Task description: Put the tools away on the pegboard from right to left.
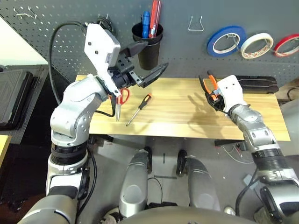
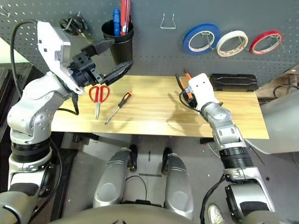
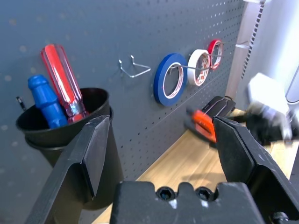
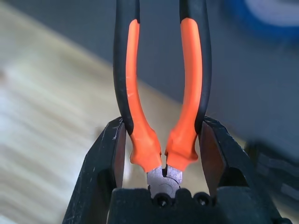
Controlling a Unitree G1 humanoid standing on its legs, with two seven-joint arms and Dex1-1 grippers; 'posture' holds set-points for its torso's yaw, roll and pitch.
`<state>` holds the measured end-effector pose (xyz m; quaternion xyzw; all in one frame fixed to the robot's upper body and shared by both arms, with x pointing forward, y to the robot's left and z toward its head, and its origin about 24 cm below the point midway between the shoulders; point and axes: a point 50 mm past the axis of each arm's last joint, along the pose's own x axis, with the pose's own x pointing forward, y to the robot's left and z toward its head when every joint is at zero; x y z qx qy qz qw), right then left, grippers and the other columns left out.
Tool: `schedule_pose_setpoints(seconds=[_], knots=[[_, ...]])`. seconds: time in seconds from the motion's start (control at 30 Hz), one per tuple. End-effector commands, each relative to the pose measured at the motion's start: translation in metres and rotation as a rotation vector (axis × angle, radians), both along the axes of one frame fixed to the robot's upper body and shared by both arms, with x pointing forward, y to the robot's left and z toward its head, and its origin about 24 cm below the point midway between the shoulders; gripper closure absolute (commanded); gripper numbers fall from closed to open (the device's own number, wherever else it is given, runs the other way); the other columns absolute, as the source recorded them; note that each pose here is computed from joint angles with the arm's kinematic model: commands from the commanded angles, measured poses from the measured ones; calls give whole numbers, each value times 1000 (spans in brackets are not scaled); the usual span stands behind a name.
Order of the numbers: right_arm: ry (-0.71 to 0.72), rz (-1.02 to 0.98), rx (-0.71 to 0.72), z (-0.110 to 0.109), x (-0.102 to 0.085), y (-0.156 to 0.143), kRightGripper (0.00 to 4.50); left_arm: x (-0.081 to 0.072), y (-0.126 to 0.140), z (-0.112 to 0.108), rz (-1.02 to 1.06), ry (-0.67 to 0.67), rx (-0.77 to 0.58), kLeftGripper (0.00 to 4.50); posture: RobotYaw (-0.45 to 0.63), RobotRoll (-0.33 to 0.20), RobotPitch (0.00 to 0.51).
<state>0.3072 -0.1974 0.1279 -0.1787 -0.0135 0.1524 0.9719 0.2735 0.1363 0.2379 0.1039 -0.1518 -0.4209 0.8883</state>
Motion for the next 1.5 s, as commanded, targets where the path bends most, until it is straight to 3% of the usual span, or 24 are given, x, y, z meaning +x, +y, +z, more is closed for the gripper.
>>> schedule_pose_setpoints(seconds=[0.03, 0.23, 0.4, 0.67, 0.93, 1.23, 1.5], knots=[[-164, 52, 31, 38, -12, 4, 2039, -5, 0, -1, -4, -9, 5, 0, 206, 0, 259], [-349, 95, 42, 79, -18, 16, 2039, -3, 0, 0, -10, -11, 4, 0, 180, 0, 250], [-475, 86, 85, 107, -9, 27, 2039, 0, -1, 2, -20, -17, 5, 0, 174, 0, 246], [-570, 120, 151, 131, 3, 48, 2039, 3, -4, 1, -29, -21, 11, 0, 176, 0, 233], [-634, 127, 222, 153, 32, 62, 2039, 5, -3, -5, -15, -22, 60, 0, 195, 0, 233], [-583, 101, 288, 154, 60, 68, 2039, 4, -2, -8, -2, -22, 76, 0, 221, 0, 237], [-475, 75, 328, 132, 74, 72, 2039, 4, -1, -12, 10, -22, 101, 0, 242, 0, 246]])
